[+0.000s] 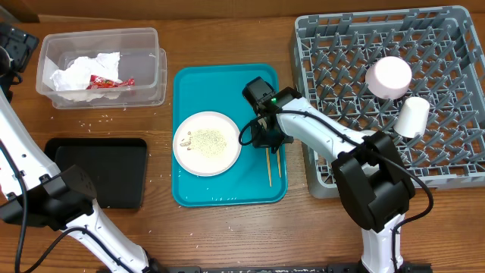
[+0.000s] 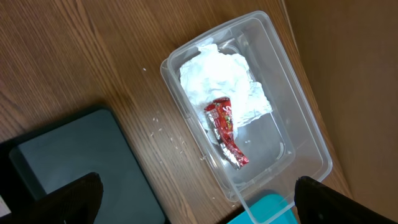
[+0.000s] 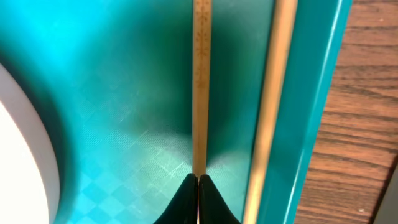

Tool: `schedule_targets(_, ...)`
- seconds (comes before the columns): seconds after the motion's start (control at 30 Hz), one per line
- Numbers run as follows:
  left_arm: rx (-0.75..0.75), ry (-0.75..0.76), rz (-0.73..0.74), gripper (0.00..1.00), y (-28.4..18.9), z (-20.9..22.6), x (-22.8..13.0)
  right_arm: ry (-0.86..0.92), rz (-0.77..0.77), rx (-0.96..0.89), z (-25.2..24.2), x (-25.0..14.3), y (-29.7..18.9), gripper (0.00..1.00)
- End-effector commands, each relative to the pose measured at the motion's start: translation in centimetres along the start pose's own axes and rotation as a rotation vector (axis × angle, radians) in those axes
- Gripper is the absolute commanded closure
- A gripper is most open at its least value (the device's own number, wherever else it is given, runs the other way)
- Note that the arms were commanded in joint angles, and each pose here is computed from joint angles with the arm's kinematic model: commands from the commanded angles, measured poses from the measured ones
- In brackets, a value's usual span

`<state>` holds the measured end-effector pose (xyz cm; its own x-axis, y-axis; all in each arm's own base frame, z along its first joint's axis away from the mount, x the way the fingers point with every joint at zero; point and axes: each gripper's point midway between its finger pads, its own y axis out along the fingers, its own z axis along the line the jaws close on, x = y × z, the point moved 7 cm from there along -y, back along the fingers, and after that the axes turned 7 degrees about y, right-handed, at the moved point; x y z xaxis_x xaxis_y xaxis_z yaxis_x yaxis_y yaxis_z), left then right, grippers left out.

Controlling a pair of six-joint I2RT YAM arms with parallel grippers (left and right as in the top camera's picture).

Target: Sort waste into correct bins and load items into the dishwasher

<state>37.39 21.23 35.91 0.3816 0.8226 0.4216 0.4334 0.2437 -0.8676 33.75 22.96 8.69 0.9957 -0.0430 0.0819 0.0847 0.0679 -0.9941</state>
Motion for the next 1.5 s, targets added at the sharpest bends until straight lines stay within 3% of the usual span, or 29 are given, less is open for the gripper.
schedule_targets(0.0,0.007,0.026,0.001,0.00,0.3,-0.2,-0.1,0.003,-0.013,0.009,0.1,0.5,-0.2,0.88)
schedule_targets(0.27,0.007,0.026,0.000,0.00,0.3,-0.2,-0.1,-0.002,-0.042,-0.011,-0.4,0.6,0.7,0.75)
schedule_targets(0.57,0.007,0.026,0.000,0.00,0.3,-0.2,-0.1,-0.004,-0.033,-0.004,-0.2,-0.2,1.7,0.75)
schedule_targets(0.63,0.008,0.026,0.000,0.00,0.3,-0.2,-0.1,-0.004,-0.018,-0.001,-0.4,-0.8,2.3,0.76)
schedule_targets(0.83,0.007,0.026,0.000,0.00,0.3,-0.2,-0.1,-0.001,-0.004,-0.013,-0.6,-1.0,2.3,0.96)
schedule_targets(1.13,0.008,0.026,0.000,0.00,0.3,-0.2,-0.1,0.050,-0.140,0.007,0.2,4.5,-5.9,0.96)
schedule_targets(1.3,0.007,0.026,0.000,0.00,0.3,-0.2,-0.1,0.084,-0.299,0.004,-3.1,9.7,-12.6,0.96)
schedule_targets(1.47,0.007,0.026,0.000,0.00,0.3,-0.2,-0.1,-0.009,-0.337,0.002,-7.7,12.5,-14.3,0.96)
